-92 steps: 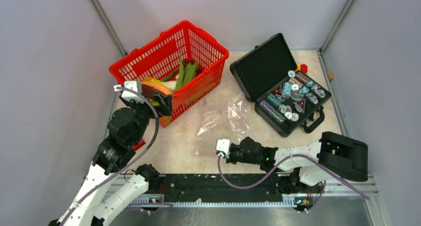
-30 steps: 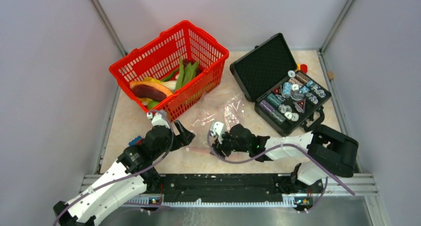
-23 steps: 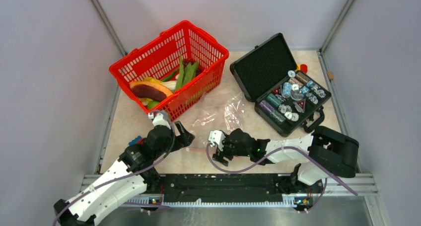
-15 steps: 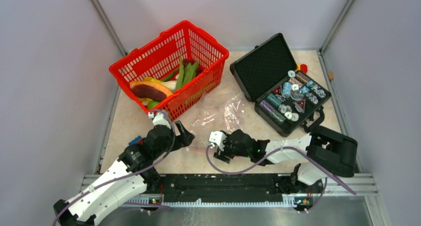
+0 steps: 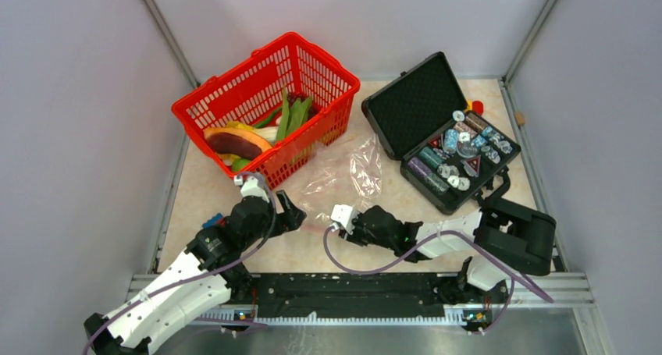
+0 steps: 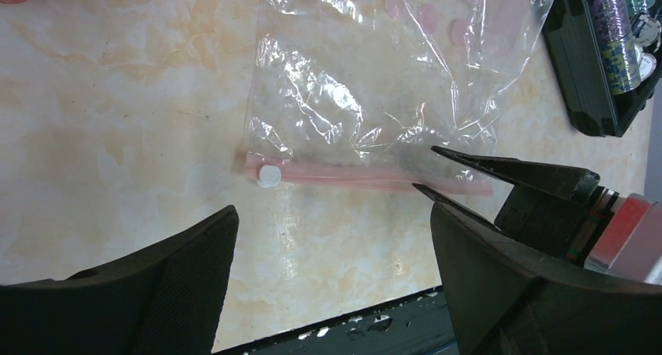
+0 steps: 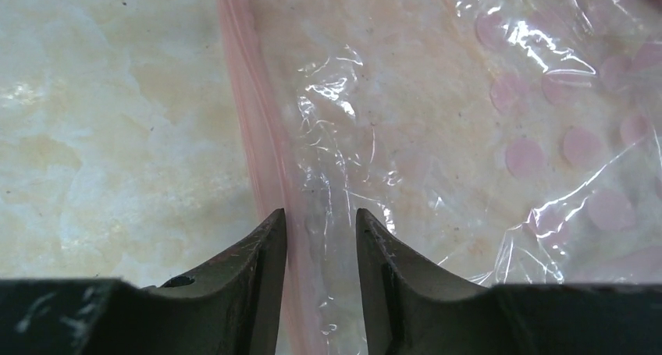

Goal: Place the food in the zip-top bag and seal the zipper
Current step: Pick up the zipper food storage bag at the center of the board, then open the zipper of the food storage bag.

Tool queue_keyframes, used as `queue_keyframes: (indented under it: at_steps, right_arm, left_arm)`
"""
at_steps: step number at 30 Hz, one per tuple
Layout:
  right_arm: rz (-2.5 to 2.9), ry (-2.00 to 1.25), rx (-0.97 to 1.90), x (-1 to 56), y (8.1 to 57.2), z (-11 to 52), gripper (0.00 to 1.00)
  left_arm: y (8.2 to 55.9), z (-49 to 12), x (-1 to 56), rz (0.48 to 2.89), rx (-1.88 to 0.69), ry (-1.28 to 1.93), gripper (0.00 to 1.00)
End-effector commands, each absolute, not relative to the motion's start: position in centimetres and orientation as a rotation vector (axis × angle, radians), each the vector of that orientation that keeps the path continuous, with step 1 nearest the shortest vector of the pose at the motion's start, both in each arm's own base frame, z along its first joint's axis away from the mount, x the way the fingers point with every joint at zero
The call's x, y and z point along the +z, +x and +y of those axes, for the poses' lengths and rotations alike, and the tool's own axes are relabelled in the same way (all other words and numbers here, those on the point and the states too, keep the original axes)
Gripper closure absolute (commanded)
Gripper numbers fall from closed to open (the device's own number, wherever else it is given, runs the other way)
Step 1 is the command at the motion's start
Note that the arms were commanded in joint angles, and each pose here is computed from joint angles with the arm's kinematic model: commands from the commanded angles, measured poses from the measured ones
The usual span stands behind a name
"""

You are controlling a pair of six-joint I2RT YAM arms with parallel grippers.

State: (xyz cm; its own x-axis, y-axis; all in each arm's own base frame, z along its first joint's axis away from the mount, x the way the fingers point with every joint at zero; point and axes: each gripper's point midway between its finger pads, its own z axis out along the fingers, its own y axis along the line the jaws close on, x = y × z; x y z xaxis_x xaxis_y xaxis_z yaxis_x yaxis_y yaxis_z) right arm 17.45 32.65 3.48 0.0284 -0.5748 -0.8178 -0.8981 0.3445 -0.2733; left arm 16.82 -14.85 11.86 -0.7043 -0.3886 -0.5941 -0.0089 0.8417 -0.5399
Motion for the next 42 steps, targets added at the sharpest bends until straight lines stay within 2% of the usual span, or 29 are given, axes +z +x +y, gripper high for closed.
queue_keyframes:
  at_steps: [1,6,8,10,12,14,25,32,42]
  right_arm:
    - [1.618,-1.261,0.389,4.2,18.4,33.2,0.64]
    - [1.565,-1.196,0.346,4.9,19.0,33.3,0.56]
    - [1.542,-1.183,0.334,5.2,19.2,33.4,0.57]
    - [1.528,-1.161,0.336,5.5,19.3,33.5,0.66]
    - [1.527,-1.138,0.349,6.0,19.4,33.6,0.81]
    - [1.535,-1.110,0.371,6.7,19.4,34.0,1.00]
    - [1.843,-0.720,0.495,12.2,20.4,34.9,1.00]
    - [1.973,-0.500,0.576,15.0,19.7,34.0,1.00]
    - [1.970,-0.333,0.631,16.9,20.1,33.7,1.00]
  left_arm:
    - [17.4,-15.4,13.5,2.231,-0.694,-0.261,0.08]
    - [17.3,-15.4,13.3,2.236,-0.697,-0.259,0.08]
    - [17.3,-15.4,13.3,2.233,-0.699,-0.259,0.08]
    - [17.3,-15.4,13.3,2.231,-0.700,-0.259,0.08]
    - [17.2,-15.6,13.4,2.231,-0.709,-0.241,0.08]
    - [17.0,-15.9,13.4,2.233,-0.726,-0.212,0.08]
    - [15.7,-20.4,18.1,2.147,-1.025,0.031,0.10]
    - [15.4,-21.7,21.8,2.200,-1.021,0.165,0.09]
    - [18.2,-21.2,20.5,2.226,-0.897,-0.026,0.13]
